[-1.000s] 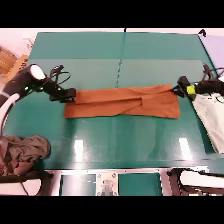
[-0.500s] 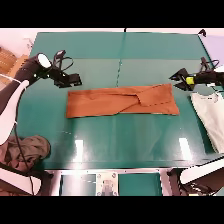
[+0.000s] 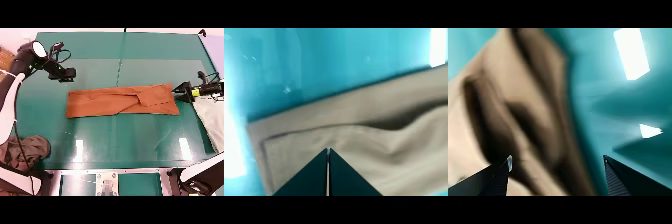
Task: Fold the shirts.
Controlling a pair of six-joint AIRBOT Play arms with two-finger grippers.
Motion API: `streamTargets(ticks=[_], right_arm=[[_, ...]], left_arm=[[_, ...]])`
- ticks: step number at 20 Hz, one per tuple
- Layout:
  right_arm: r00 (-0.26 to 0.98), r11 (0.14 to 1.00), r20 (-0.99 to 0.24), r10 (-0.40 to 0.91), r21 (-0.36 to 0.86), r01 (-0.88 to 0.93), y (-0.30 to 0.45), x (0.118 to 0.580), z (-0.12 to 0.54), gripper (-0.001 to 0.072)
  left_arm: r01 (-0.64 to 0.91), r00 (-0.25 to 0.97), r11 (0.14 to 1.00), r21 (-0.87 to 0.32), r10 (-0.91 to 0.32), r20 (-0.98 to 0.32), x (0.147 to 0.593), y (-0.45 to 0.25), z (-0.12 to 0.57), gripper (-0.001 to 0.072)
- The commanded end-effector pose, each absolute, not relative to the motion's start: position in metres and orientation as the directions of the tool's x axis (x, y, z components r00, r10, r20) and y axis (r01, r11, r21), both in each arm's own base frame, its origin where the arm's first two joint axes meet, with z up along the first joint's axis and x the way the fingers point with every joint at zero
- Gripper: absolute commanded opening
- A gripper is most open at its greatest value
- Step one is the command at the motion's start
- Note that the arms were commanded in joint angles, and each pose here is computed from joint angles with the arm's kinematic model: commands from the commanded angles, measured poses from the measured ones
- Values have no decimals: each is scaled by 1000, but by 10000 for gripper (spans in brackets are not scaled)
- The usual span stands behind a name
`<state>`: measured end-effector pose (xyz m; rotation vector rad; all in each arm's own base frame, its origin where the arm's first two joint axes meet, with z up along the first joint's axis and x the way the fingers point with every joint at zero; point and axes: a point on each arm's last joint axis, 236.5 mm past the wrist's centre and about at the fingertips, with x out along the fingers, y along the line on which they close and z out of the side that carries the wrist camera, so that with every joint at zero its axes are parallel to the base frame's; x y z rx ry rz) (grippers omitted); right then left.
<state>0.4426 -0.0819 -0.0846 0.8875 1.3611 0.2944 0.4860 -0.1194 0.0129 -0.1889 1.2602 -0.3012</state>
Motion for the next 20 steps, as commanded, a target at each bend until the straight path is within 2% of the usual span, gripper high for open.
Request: streamTargets(ticks=[1,5,6,7,9,10,14,18,20], right_arm=[[149,610,-640,754,766,204,-46,436,-97,655],[116,616,-633,766,773,154,-25,439,-96,647],[120,619,-636,762,771,153,-25,441,-96,569],[126,622,-639,759,768,153,-26,442,-97,344],[131,623,-641,756,767,153,-26,444,-97,59],[131,623,-641,756,767,153,-26,443,-97,20],[137,629,-641,755,767,124,-26,444,-76,19],[179,665,-658,731,746,27,-15,444,-8,19],[159,670,-660,735,742,-18,4,430,33,19]], left_arm=[[112,225,924,-366,-383,-896,475,-133,17,33],[109,205,905,-411,-425,-881,470,-143,20,33],[109,203,902,-417,-431,-879,469,-145,21,33],[108,202,896,-431,-444,-873,469,-148,22,33],[107,202,880,-464,-476,-856,469,-156,26,26],[112,202,875,-472,-485,-851,469,-161,28,26],[182,225,861,-474,-506,-833,469,-201,31,26],[309,198,818,-486,-555,-808,454,-302,0,26],[329,159,768,-550,-619,-769,436,-365,-26,26]])
